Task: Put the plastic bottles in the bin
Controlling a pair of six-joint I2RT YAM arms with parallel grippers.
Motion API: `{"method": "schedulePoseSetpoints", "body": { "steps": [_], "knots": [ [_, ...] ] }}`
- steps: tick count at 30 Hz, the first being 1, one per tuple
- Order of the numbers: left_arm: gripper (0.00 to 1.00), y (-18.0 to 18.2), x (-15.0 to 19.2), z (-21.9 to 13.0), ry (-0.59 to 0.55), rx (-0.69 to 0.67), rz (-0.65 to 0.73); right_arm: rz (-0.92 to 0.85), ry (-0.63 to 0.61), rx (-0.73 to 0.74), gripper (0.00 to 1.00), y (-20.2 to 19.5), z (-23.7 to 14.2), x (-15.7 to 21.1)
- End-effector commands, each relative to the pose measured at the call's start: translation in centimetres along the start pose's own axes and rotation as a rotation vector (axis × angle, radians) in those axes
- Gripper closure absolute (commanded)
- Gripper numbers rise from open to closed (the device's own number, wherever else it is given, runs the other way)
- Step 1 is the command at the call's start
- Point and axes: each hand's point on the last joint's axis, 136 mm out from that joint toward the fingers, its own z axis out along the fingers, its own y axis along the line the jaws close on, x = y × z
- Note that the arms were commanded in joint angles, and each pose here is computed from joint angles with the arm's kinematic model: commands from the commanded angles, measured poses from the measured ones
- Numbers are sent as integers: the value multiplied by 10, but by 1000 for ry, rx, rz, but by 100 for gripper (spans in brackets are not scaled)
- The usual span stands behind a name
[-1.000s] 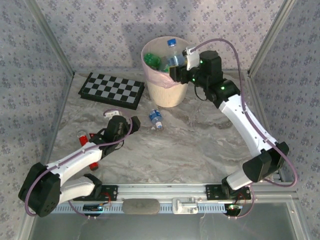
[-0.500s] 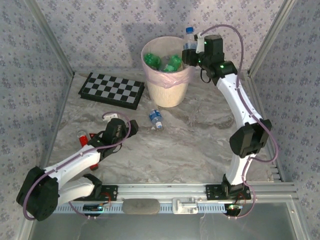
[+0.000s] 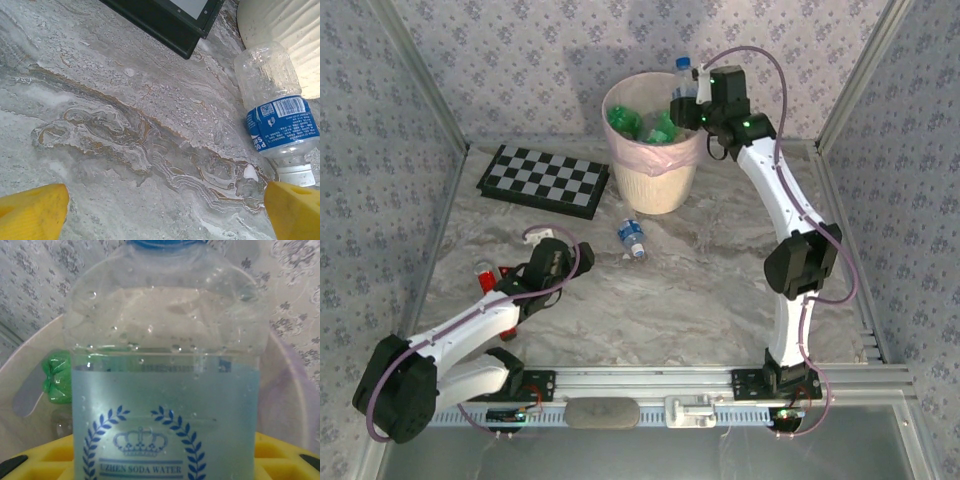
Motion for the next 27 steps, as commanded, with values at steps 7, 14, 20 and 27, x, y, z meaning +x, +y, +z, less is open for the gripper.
{"method": "schedulePoseSetpoints", "body": {
  "steps": [7, 14, 20, 27],
  "knots": [
    [0, -5, -7, -5, -13, 26, -14, -43, 37, 48, 16, 2, -4, 4],
    [0, -10, -9, -6, -11, 40, -6, -76, 13, 52, 1, 8, -28, -8],
    [0, -21, -12, -3, 6, 62, 4, -84, -43, 44, 1, 11, -56, -12],
    [0, -46, -11, 6, 44, 88, 38, -69, -96, 70, 1, 2, -93, 11]
  ]
}}
